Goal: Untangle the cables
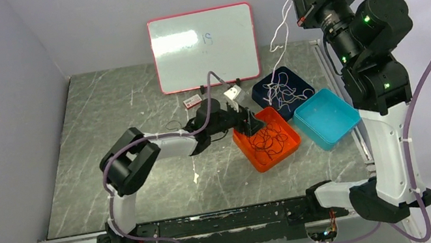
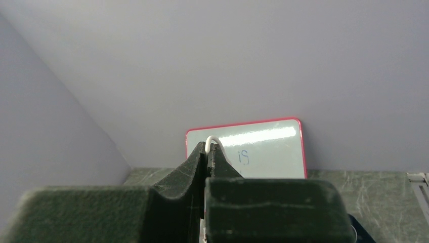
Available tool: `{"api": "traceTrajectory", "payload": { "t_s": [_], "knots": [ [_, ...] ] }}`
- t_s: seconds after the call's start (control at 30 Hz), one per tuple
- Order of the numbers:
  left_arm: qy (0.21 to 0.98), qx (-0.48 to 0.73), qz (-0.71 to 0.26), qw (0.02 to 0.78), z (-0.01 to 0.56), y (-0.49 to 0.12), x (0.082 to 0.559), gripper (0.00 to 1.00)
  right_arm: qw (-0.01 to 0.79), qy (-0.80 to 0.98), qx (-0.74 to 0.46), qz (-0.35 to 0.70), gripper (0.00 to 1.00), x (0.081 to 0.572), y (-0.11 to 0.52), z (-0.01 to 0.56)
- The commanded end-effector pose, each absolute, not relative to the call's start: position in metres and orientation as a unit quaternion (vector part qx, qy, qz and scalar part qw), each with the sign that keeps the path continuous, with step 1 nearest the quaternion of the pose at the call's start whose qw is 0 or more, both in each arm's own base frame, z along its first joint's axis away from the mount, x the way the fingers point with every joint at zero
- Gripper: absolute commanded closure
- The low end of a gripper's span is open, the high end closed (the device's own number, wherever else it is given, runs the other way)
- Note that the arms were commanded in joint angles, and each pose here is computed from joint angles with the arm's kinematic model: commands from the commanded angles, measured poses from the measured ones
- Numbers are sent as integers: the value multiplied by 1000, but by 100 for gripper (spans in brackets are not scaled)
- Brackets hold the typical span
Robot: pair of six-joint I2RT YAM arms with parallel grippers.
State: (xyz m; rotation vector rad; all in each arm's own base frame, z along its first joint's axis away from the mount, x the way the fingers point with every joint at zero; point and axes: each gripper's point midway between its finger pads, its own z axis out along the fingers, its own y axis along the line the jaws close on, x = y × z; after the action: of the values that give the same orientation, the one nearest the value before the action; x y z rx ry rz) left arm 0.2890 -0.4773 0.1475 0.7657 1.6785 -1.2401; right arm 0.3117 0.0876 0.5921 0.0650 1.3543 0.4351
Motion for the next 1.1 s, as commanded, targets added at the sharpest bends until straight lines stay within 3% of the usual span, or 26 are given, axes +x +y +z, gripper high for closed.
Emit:
{"api": "traceTrajectory", "payload": {
  "t_s": [0.0, 0.17, 0.5, 0.57, 0.67, 0.77, 1.07],
  "knots": [
    [641, 313, -532, 456, 167, -506, 286, 21, 772, 599, 30, 211, 100, 301, 85, 611],
    [641, 317, -538, 446, 157, -525, 291, 24, 770, 602, 30, 210, 100, 300, 85, 611],
    [649, 314, -545, 429, 136, -540, 297, 49, 768, 604, 28, 209, 100, 301, 86, 611],
    [649, 314, -550, 421, 132, -541, 295, 57, 769, 605, 28, 206, 100, 301, 85, 611],
    [651, 315, -553, 412, 128, -542, 292, 79, 772, 602, 31, 202, 100, 301, 83, 612],
    [660, 314, -547, 408, 124, -539, 292, 89, 778, 597, 37, 193, 100, 301, 79, 615],
    [686, 302, -532, 393, 103, -532, 292, 93, 821, 546, 66, 154, 100, 282, 52, 656]
  ]
}}
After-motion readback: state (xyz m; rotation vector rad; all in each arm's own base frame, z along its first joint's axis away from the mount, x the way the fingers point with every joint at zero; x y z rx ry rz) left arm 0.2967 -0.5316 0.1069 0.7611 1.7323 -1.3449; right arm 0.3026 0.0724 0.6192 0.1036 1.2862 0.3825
